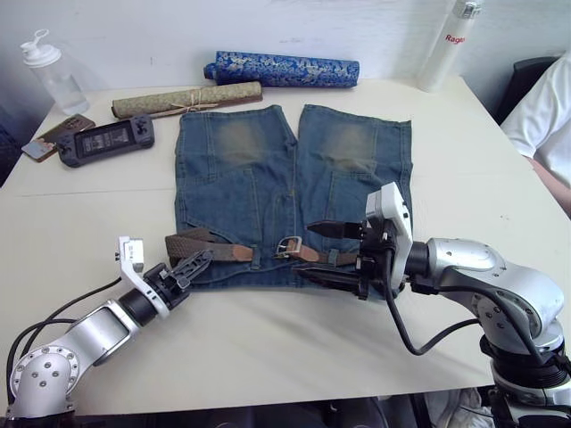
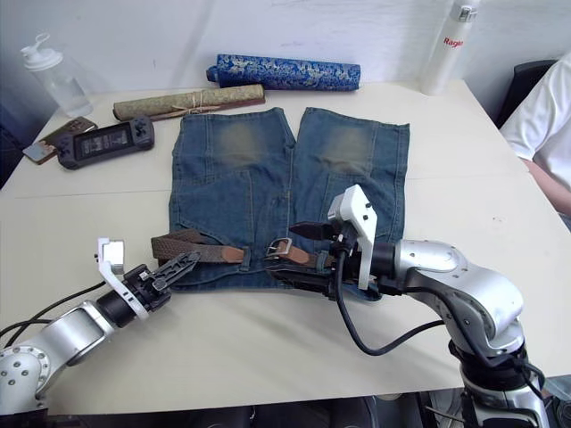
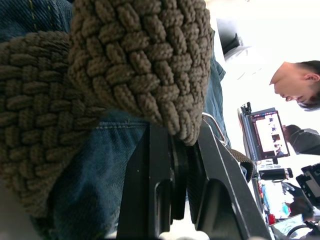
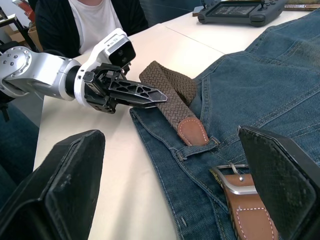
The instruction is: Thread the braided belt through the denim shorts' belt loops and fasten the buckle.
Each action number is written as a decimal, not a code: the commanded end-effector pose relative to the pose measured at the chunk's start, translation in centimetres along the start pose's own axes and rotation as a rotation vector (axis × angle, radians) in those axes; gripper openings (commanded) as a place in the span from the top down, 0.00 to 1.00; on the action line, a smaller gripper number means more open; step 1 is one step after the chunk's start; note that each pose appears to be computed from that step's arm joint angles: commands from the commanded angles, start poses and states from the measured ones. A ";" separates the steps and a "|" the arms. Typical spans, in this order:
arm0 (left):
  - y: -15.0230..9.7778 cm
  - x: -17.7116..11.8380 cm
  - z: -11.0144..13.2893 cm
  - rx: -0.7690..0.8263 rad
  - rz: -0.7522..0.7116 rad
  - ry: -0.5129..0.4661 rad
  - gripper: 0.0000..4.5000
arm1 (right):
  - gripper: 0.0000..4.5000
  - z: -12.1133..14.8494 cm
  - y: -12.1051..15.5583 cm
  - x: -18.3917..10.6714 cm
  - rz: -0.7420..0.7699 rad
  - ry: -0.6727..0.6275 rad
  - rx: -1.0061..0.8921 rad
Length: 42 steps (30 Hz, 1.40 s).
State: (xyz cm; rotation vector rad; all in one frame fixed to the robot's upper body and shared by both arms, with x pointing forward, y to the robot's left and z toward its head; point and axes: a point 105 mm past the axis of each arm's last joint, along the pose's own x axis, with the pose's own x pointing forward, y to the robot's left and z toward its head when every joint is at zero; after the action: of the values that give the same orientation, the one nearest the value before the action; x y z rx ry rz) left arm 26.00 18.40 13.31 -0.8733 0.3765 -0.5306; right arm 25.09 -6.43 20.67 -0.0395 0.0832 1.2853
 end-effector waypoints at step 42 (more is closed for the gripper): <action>0.7 6.4 -4.4 0.427 -0.050 0.412 1.00 | 0.01 -0.7 1.0 0.2 0.007 0.040 -0.050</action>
State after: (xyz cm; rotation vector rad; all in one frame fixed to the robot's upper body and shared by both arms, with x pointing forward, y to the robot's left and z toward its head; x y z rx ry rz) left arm 29.92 12.92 11.60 -0.4202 0.5078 -0.7648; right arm 24.77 -6.25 19.33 -0.0649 0.1352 1.2703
